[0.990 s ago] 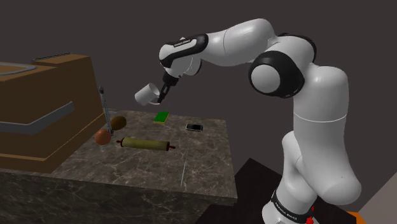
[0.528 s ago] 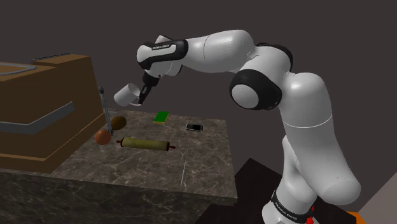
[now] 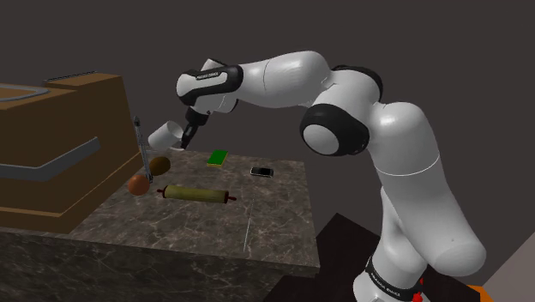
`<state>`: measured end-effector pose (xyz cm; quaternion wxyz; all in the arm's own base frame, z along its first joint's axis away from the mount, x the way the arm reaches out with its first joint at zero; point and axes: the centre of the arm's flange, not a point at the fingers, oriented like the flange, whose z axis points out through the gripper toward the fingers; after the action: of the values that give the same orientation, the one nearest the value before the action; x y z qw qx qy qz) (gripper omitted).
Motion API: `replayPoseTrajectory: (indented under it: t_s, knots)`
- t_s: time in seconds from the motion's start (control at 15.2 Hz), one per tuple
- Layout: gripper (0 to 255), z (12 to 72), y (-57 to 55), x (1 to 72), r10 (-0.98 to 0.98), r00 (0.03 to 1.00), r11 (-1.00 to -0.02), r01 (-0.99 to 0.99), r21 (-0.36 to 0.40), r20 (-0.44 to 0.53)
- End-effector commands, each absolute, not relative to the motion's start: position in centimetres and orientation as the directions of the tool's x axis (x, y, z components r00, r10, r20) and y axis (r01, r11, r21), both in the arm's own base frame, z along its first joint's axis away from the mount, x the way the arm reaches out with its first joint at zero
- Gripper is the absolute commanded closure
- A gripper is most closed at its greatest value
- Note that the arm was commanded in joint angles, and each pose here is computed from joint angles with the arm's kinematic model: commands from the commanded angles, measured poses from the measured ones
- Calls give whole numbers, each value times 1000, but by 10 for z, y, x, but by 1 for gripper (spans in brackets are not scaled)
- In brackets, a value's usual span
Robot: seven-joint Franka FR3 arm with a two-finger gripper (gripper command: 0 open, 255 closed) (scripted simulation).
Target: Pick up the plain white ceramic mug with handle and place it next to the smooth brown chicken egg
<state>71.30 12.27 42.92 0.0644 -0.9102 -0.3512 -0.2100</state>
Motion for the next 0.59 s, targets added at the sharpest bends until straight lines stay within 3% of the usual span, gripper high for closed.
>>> replayPoseTrajectory:
  t_s: [0.0, 0.53]
  knots:
    - [255, 420, 123, 712, 612, 665, -745, 666, 31, 428]
    - [255, 377, 123, 712, 612, 665, -745, 666, 31, 428]
